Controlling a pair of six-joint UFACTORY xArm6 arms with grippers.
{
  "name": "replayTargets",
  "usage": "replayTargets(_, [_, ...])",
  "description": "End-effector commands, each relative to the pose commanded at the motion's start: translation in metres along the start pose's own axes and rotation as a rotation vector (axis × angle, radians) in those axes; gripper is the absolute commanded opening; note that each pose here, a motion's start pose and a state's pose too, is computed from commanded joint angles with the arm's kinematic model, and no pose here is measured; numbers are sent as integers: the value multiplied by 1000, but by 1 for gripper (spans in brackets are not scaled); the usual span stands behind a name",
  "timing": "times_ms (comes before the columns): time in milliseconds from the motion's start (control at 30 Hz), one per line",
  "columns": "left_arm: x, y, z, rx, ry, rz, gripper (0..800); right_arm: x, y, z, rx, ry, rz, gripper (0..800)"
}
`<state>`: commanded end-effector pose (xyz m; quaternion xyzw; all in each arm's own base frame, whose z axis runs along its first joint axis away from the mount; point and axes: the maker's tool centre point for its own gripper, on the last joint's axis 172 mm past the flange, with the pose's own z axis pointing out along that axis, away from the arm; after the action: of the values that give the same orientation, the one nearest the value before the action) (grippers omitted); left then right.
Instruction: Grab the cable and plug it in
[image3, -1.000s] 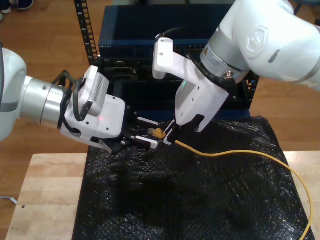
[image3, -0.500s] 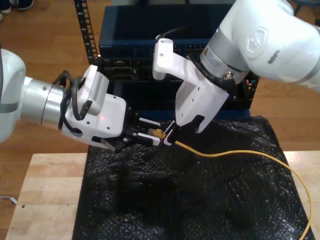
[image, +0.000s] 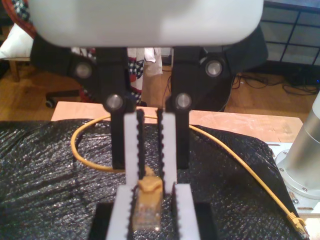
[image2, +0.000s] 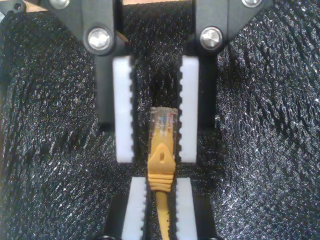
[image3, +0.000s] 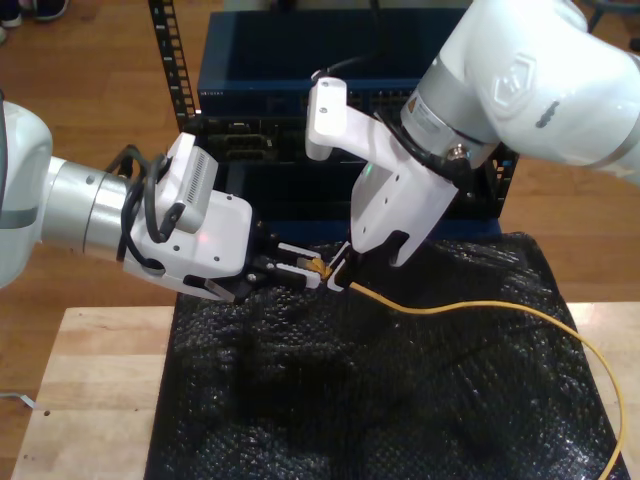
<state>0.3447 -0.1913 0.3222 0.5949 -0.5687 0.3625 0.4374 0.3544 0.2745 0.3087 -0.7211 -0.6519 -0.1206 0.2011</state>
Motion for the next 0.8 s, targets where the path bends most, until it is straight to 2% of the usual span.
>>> replayTargets(167, [0,0,0,0,0,0,30,0,0,0,0,0,0,8])
replayTargets(267, [0,1,1,-3,1,-1,15,0,0,0,-1,1,0,20])
replayTargets(333, [0,1,0,-2,1,-1,7,0,0,0,0,0,-2,58])
replayTargets(367, [0,1,1,-3,1,-1,3,0,0,0,0,0,-2,100])
replayTargets(400, [0,1,1,-3,1,-1,2,0,0,1,1,-1,-2,179])
replayTargets(467, [0,1,1,-3,1,-2,3,0,0,1,1,-1,-25,449])
replayTargets(533, [1,0,0,0,0,-2,5,0,0,1,3,0,-44,639])
replayTargets(633, [2,-1,0,0,1,-1,6,0,3,0,-2,0,-47,707])
replayTargets(800, [1,1,3,-27,22,-21,15,0,5,-6,-14,6,-45,733])
